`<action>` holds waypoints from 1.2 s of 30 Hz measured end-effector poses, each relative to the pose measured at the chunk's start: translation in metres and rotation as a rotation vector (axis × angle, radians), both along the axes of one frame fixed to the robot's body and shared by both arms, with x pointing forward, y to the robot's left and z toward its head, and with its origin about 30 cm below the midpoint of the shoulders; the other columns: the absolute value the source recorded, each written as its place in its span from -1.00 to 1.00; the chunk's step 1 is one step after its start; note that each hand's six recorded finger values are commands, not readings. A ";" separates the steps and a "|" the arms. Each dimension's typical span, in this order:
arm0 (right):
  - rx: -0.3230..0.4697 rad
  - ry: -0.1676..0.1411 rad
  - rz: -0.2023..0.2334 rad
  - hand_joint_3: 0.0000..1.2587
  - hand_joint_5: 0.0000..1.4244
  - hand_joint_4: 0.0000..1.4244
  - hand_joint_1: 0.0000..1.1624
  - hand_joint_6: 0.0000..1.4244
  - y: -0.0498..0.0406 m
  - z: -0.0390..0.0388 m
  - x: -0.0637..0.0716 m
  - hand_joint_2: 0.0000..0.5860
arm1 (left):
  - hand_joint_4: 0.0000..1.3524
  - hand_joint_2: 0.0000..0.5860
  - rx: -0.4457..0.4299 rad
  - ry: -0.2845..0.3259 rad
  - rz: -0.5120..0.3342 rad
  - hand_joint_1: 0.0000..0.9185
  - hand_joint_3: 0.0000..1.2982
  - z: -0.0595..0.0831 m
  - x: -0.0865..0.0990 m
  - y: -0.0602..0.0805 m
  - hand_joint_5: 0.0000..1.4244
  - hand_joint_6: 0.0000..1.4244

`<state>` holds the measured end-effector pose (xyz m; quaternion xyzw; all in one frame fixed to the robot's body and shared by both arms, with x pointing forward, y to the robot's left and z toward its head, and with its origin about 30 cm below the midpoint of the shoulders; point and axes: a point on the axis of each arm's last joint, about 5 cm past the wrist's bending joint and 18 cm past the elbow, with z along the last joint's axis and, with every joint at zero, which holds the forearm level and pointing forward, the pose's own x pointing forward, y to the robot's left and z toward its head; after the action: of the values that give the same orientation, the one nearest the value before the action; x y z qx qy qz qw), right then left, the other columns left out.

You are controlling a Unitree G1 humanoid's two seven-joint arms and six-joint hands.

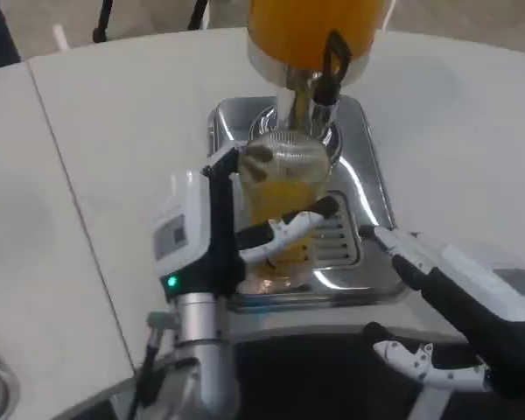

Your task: Grasp the cup under the faucet to collect the drink, then remove the cup.

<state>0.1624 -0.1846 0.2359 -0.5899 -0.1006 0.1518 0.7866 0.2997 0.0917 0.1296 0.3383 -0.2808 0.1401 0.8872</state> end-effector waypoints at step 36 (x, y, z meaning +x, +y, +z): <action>-0.129 -0.287 -0.104 -1.00 -1.00 -1.00 -0.26 -1.00 -0.0161 -0.0486 -0.028 0.85 | 0.54 -0.96 0.091 0.041 -0.218 0.28 0.77 0.007 -0.087 0.061 1.00 1.00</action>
<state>0.1346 -0.2007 0.1873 -0.6591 -0.1713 0.0313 0.7317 0.2126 0.1529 0.1369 0.3486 -0.3037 0.0228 0.8864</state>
